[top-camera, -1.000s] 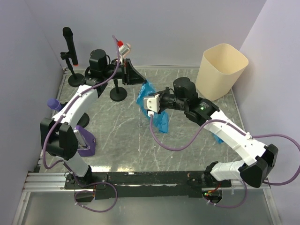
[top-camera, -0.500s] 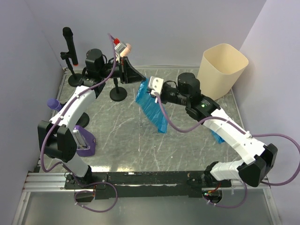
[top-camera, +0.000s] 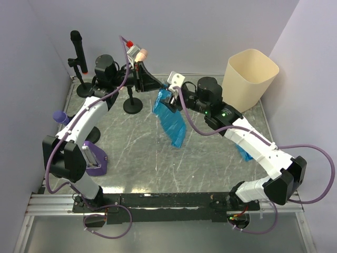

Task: Put the trash bags into the trash bin

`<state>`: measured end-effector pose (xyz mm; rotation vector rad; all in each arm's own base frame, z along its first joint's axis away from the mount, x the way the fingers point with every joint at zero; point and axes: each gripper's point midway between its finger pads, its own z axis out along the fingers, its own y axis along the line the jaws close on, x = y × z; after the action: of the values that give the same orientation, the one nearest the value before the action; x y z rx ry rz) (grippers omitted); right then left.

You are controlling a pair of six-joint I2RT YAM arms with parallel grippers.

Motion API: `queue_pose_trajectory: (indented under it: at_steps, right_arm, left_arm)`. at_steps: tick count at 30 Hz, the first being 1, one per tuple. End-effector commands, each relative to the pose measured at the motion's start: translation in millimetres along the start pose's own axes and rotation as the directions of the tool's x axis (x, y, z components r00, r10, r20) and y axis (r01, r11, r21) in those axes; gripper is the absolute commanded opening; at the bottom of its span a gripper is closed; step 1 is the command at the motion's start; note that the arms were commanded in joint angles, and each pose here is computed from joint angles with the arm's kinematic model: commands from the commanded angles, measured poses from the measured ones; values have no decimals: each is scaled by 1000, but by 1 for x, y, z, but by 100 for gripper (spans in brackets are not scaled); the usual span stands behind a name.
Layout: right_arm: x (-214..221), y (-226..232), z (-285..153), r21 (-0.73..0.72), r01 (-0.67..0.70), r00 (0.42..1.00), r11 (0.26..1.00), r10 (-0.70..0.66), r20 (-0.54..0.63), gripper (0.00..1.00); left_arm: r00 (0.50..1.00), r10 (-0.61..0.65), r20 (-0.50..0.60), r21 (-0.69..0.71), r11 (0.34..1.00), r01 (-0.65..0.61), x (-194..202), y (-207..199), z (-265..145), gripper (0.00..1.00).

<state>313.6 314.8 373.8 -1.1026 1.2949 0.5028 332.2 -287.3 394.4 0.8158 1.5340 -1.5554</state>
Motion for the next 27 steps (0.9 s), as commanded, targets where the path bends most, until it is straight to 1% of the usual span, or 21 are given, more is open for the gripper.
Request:
queue_pose_trajectory:
  at_steps: [1,5,9,11,12,14,16,17,19,20,21,22,24,26,27]
  right_arm:
    - [-16,-12,1,39,46,998,998,-47,47,63]
    - [-13,-10,3,37,6,999,999,-8,49,68]
    - [-17,-29,8,137,-94,994,986,85,68,70]
    - [-27,-42,11,182,-157,984,971,138,115,68]
    - [-31,-47,12,188,-184,978,965,161,130,65]
    - [-40,-53,14,188,-221,969,957,194,152,53]
    - [-52,-55,15,172,-210,969,963,181,168,42]
    - [-53,-55,15,168,-201,971,965,173,164,37]
    - [-56,-55,11,160,-183,974,970,156,166,32]
    - [-48,-49,7,137,-185,977,973,168,130,29]
    - [-47,-45,1,114,-175,979,978,161,123,24]
    - [-42,-39,-4,85,-169,981,982,159,109,16]
    - [-38,-24,-17,0,-155,984,988,154,94,11]
    - [-38,-7,-31,-106,-154,982,982,163,90,10]
    - [-42,2,-39,-166,-149,982,975,166,92,10]
  left_arm:
    - [999,37,34,30,999,-38,-18,-23,2,1]
    - [998,24,59,16,1000,-25,-23,-28,6,1]
    - [997,28,78,-5,1000,-28,-27,-34,13,1]
    - [994,46,96,-18,999,-44,-32,-38,16,1]
    - [993,54,103,-18,998,-53,-33,-41,18,1]
    - [992,61,111,-17,998,-59,-35,-43,21,1]
    - [991,61,121,-27,998,-58,-37,-43,20,1]
    - [989,70,129,-37,997,-66,-40,-43,18,1]
    - [985,85,147,-53,996,-78,-46,-45,15,1]
    - [983,91,157,-61,995,-82,-48,-45,13,1]
    - [981,100,164,-63,994,-90,-51,-47,10,1]
    - [980,109,168,-64,993,-99,-54,-49,7,1]
    - [979,124,164,-44,992,-118,-57,-55,0,2]
    - [979,152,133,-10,988,-152,-53,-63,-7,8]
    - [981,160,111,5,987,-161,-48,-65,-11,14]
